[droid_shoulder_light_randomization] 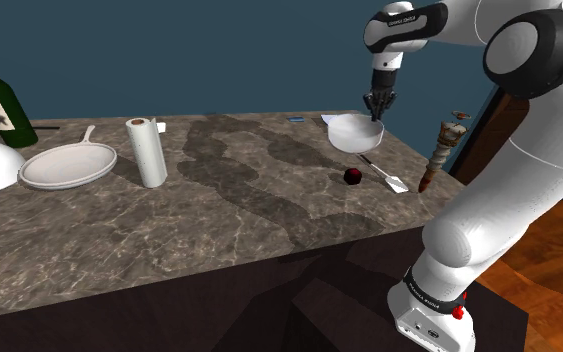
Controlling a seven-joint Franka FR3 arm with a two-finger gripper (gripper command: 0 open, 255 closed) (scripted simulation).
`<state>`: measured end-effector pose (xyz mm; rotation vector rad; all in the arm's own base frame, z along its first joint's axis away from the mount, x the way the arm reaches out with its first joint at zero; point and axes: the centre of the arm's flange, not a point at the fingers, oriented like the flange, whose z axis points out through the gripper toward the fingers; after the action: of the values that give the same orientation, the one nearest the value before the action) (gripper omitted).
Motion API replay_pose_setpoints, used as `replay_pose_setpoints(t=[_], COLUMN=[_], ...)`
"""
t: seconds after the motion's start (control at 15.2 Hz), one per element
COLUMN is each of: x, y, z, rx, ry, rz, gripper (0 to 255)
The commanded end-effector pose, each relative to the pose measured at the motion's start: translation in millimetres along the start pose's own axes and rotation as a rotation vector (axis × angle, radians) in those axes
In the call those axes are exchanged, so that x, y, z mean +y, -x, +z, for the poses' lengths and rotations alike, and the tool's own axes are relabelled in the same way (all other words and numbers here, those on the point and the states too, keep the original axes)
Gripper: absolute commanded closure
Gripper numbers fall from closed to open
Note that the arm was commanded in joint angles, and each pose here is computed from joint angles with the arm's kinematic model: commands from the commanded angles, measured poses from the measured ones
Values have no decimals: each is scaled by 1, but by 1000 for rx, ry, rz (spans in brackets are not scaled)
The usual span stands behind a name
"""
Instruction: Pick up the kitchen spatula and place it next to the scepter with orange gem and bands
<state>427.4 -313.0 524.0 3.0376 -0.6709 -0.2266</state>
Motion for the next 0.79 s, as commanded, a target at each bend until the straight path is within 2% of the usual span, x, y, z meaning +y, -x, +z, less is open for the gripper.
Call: replay_pose_setpoints(t=[0.0, 0.73], x=[0, -3], y=[-1, -9], z=[9, 67], rx=[1, 1], ry=[0, 0], rz=[0, 0], gripper=[255, 255])
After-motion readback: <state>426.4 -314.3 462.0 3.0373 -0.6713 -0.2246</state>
